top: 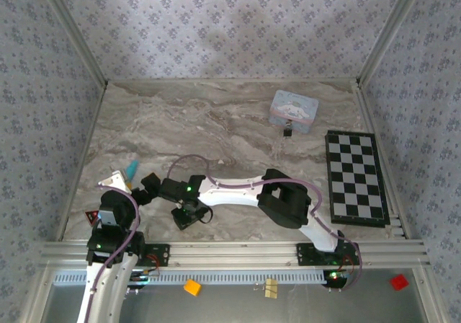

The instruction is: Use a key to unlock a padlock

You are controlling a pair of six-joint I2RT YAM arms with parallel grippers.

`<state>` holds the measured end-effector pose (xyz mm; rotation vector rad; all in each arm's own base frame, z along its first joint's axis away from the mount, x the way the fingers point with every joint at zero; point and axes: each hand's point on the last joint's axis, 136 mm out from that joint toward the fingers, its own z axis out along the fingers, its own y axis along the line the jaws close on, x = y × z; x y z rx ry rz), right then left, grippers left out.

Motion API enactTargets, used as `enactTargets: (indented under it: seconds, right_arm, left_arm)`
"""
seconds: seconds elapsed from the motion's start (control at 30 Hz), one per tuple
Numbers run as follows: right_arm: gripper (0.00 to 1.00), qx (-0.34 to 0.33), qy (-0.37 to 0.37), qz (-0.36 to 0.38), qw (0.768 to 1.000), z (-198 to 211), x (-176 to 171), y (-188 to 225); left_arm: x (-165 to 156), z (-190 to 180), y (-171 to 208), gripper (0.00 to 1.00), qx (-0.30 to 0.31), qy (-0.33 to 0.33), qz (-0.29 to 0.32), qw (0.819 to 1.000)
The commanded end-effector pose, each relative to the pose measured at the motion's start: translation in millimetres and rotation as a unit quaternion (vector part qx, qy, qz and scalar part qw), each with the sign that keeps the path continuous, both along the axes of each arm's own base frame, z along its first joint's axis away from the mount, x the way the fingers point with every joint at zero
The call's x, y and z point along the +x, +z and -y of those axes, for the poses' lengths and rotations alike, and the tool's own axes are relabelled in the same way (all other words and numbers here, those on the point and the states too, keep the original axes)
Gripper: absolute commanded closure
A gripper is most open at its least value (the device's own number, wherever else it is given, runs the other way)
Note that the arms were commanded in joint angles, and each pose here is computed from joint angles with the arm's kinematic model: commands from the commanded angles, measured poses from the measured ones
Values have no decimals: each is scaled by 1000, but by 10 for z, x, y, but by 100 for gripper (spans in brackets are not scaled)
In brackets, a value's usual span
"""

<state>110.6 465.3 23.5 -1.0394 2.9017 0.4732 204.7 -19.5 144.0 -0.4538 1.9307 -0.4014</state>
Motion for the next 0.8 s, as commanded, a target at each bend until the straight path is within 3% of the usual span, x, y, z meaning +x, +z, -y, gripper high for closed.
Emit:
enactTargets:
  seconds: [0.0,0.33,0.57,0.77]
  right_arm:
    - [66,-44,-42,43,997,276,220,-90]
    - [67,-46,-96,82,991,561,464,-3]
    - [64,76,-91,24,993,236,383,244]
    - [63,100,-93,9,991,163,431,267]
  left_arm:
    - [-13,-16,69,0,-2,5,10,1000]
    - [-9,-13,63,0,-3,4,10,1000]
    - [-5,-11,64,0,-3,4,11,1000]
    - [-5,-9,66,0,-4,4,12,1000]
